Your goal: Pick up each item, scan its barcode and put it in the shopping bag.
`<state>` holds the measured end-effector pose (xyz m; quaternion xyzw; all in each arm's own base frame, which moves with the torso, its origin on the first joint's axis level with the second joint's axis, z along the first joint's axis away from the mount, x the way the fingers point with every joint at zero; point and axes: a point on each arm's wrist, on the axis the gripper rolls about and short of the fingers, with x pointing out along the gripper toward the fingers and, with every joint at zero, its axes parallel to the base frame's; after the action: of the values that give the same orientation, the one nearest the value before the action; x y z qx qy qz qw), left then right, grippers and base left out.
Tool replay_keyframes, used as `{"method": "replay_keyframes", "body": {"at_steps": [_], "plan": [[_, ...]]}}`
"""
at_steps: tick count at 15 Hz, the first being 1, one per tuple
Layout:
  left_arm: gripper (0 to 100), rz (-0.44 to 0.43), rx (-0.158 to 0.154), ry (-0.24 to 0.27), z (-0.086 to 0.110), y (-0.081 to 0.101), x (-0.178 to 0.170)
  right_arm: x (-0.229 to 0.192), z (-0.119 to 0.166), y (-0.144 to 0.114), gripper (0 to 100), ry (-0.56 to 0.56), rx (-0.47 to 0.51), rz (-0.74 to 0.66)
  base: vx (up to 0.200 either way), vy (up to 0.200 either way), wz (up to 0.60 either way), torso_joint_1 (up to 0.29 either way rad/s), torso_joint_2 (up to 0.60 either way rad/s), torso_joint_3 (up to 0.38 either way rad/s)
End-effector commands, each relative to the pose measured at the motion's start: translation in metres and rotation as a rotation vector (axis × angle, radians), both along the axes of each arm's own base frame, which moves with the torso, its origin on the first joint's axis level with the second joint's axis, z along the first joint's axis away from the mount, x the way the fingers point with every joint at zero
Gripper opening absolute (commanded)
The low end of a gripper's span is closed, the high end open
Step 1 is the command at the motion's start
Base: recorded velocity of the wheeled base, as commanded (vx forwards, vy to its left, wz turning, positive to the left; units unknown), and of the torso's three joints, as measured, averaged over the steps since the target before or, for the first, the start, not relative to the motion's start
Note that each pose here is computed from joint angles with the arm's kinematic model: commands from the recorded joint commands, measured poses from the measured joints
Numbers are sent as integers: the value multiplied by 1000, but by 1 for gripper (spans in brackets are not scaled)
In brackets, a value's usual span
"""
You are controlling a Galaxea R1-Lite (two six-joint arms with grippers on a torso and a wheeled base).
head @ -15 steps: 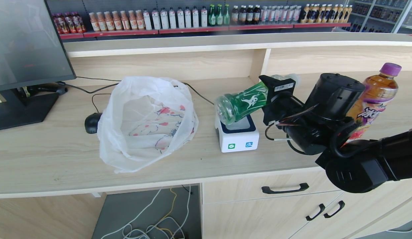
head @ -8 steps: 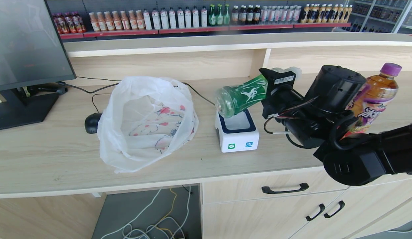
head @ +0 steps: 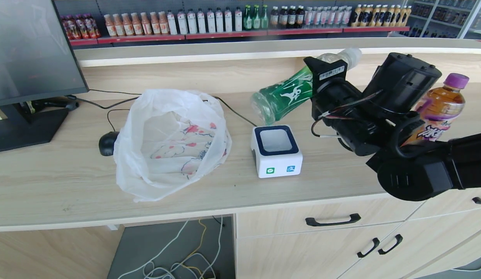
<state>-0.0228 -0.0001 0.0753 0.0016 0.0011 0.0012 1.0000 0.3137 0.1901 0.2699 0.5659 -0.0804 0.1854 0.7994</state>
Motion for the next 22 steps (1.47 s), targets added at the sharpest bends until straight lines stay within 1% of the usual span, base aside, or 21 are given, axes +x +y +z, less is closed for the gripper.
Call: {"method": "replay_keyframes", "body": {"at_steps": [1,2,3,4,7,8,9,10,11,12,13,14,15,18,20,22], "plan": [[100,1,0,-1,0,0,0,-6,11,-4,0,-37,-20,-14,0,0,0,0,0,0],[100,1,0,-1,0,0,0,-9,14,-5,0,-55,-57,-24,0,0,0,0,0,0],[100,-1,0,-1,0,0,0,-12,16,-4,0,-79,-127,-41,0,0,0,0,0,0],[100,-1,0,-1,0,0,0,-12,17,-4,0,-95,-178,-61,0,0,0,0,0,0],[100,1,0,-1,0,0,0,-17,14,-4,0,-145,-325,-120,0,0,0,0,0,0],[100,1,0,-1,0,0,0,-21,11,0,0,-172,-367,-125,0,0,0,0,0,0],[100,1,0,-1,0,0,0,-31,8,10,0,-198,-393,-106,0,0,0,0,0,0],[100,1,0,-1,0,0,0,-40,7,16,0,-213,-438,-94,0,0,0,0,0,0],[100,-1,0,-1,0,0,0,-46,7,20,0,-223,-463,-86,0,0,0,0,0,0],[100,-1,3,-1,0,0,0,-53,-2,28,0,-228,-546,-80,0,0,0,0,0,0],[100,-1,3,-1,0,0,0,-57,-11,28,0,-233,-626,-89,0,0,0,0,0,0],[100,-1,3,-1,0,0,0,-58,-13,28,0,-240,-651,-100,0,0,0,0,0,0],[100,-1,3,-1,0,0,0,-59,-17,26,0,-279,-707,-141,0,0,0,0,0,0],[100,-1,0,-1,0,0,0,-60,-25,21,0,-299,-835,-192,0,0,0,0,0,0],[100,1,0,-1,0,0,0,-57,-34,17,0,-302,-964,-240,0,0,0,0,0,0],[100,1,-2,-1,0,0,0,-55,-38,9,0,-332,-1008,-293,0,0,0,0,0,0]]}}
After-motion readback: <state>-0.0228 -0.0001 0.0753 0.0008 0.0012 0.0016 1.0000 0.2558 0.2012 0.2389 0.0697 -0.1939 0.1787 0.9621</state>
